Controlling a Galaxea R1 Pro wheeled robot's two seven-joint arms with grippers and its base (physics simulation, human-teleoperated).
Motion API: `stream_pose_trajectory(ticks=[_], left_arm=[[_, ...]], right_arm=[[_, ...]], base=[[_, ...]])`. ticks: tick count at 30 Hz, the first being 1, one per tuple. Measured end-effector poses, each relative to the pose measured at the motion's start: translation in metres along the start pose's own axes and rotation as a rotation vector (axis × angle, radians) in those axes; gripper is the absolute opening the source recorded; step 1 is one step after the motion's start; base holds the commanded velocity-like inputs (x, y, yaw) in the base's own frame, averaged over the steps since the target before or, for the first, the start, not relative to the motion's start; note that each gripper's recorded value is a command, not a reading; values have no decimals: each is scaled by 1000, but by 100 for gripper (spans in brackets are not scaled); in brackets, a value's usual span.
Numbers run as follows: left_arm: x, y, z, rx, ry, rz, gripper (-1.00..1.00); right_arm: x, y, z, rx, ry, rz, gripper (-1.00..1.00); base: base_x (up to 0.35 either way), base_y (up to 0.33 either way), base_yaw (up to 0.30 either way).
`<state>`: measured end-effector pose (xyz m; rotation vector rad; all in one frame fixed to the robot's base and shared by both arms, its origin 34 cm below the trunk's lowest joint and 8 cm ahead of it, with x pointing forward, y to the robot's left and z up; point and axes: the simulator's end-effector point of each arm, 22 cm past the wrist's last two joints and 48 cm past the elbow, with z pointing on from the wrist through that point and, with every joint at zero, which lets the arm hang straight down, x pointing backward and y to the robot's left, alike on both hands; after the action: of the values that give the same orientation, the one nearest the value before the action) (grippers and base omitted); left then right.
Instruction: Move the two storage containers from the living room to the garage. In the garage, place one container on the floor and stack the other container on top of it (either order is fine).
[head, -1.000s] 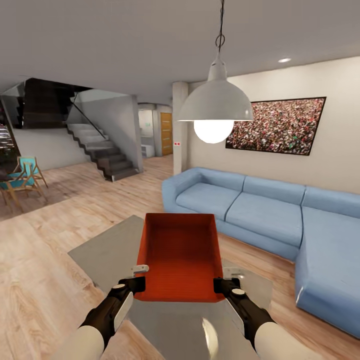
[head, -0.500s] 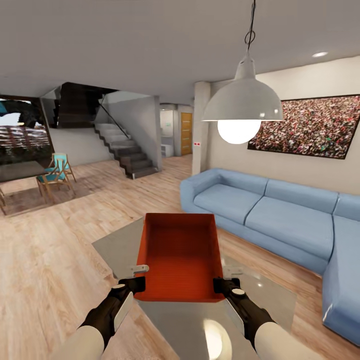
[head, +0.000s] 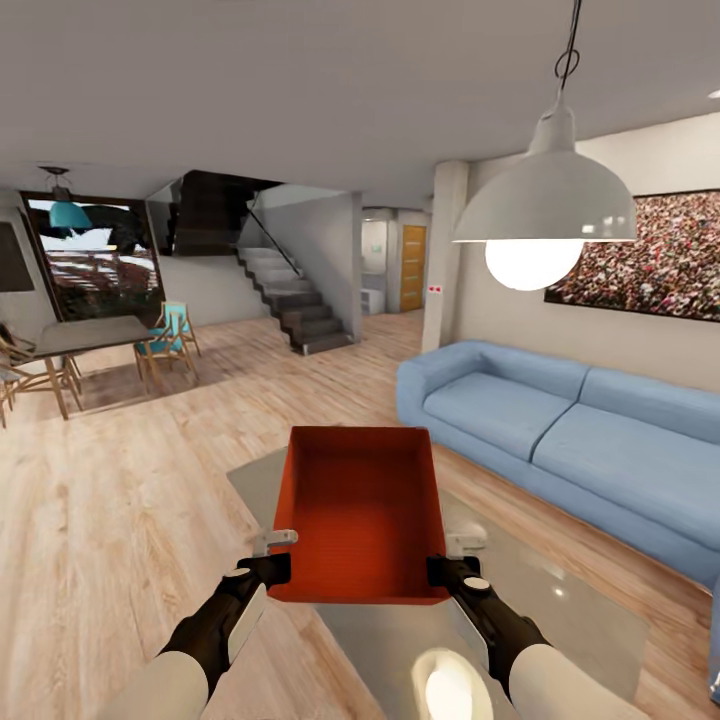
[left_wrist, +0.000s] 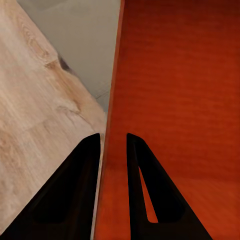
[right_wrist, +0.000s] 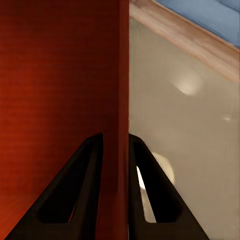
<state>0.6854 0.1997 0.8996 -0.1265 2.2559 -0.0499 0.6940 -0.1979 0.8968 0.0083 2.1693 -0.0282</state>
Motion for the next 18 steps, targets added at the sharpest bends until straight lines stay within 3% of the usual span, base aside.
stream_pose_trajectory(ticks=[18], left_arm=[[0,0,0,0,0,0,-100]], right_arm=[[0,0,0,0,0,0,-100]], base=[[0,0,271]])
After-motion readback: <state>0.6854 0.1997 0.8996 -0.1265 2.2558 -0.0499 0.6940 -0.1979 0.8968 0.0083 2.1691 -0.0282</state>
